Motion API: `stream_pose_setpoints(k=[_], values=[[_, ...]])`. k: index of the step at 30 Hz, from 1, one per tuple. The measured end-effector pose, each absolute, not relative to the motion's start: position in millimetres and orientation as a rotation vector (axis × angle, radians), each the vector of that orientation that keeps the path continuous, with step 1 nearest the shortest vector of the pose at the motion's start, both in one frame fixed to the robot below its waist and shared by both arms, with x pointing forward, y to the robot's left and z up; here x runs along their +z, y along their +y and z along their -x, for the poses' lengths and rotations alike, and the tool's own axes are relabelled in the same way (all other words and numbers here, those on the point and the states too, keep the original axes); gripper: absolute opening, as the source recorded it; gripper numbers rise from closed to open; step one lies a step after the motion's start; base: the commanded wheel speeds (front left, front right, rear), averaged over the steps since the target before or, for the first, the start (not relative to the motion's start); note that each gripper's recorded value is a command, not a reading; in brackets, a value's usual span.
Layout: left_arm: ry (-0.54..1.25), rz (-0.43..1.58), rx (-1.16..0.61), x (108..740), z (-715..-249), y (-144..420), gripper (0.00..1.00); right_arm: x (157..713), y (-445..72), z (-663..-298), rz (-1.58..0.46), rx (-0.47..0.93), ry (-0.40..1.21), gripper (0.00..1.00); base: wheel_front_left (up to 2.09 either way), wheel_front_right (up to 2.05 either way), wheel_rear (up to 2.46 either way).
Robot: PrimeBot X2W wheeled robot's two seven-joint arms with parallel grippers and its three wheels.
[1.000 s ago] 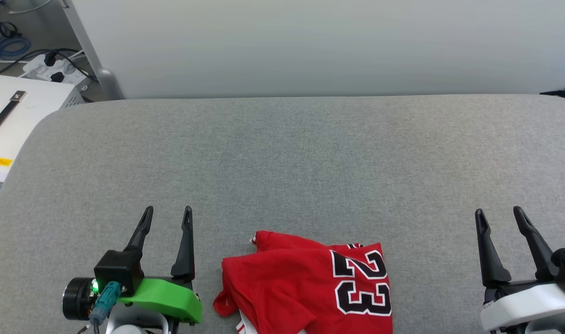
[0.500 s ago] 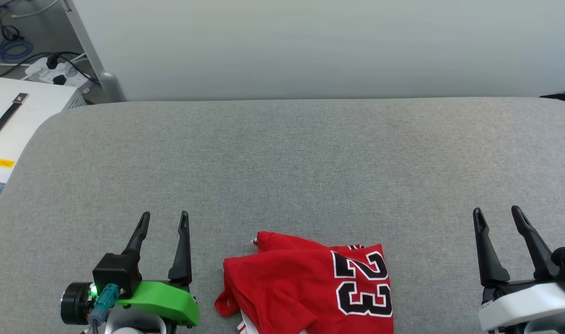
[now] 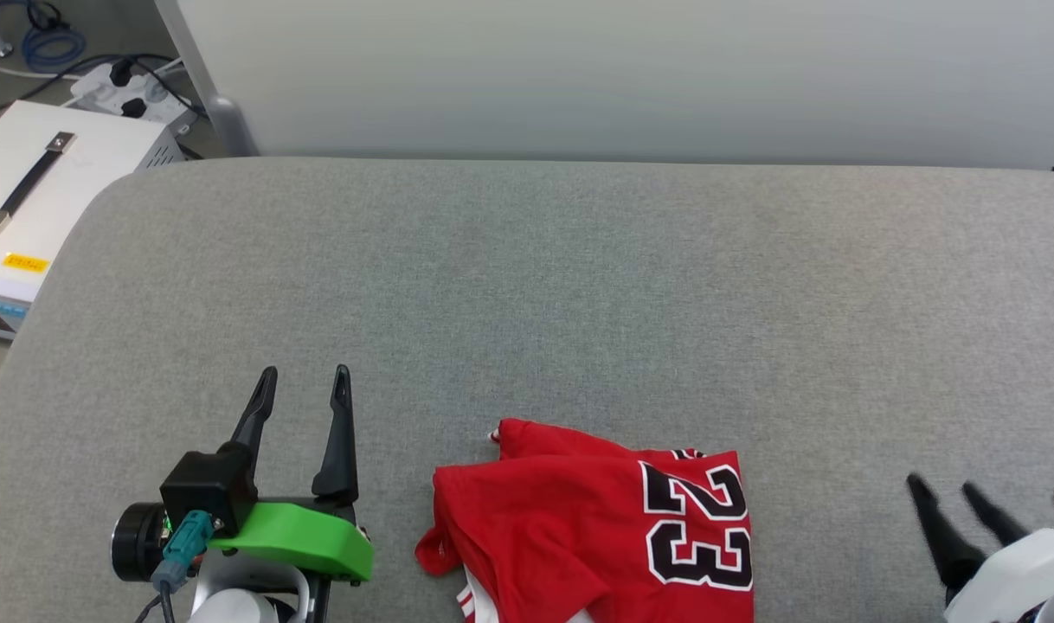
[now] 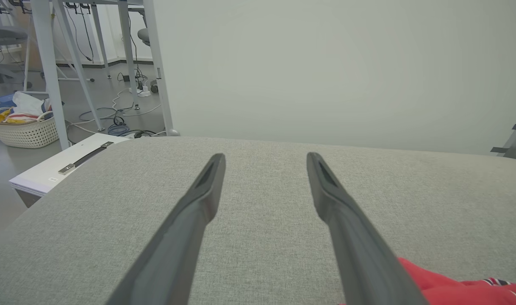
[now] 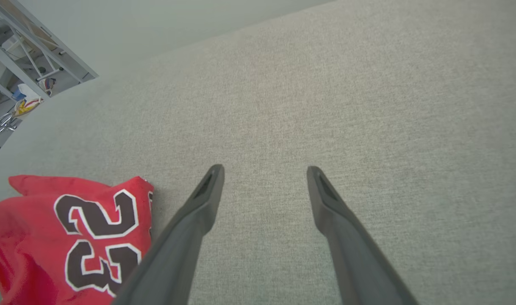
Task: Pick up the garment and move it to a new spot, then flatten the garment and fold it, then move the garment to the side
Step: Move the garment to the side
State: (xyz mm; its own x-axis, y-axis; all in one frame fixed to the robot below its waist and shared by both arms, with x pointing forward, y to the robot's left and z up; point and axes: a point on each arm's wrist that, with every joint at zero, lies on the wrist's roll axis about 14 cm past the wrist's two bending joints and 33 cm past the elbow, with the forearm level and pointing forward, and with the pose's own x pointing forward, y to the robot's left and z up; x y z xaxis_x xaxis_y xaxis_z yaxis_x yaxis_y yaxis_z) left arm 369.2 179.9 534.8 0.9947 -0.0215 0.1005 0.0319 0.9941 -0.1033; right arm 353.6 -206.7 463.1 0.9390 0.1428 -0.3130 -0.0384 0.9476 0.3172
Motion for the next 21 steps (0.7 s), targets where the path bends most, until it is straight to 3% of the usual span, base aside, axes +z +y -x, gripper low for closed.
stream_pose_setpoints(k=[4,7,13,21], values=[[-0.108,0.113,-0.010,537,-373,184,1.00,427,-177,-342,-0.386,0.222,0.596,1.00,0.00,0.00,0.00],[-0.127,0.112,-0.006,542,-377,186,1.00,417,-151,-340,-0.433,0.320,0.701,1.00,0.00,0.00,0.00],[-0.127,0.120,0.018,540,-377,192,1.00,407,-96,-336,-0.492,0.501,0.836,1.00,0.00,0.00,0.00],[-0.117,0.125,0.045,533,-384,199,1.00,382,-70,-340,-0.486,0.583,0.955,1.00,0.00,0.00,0.00]])
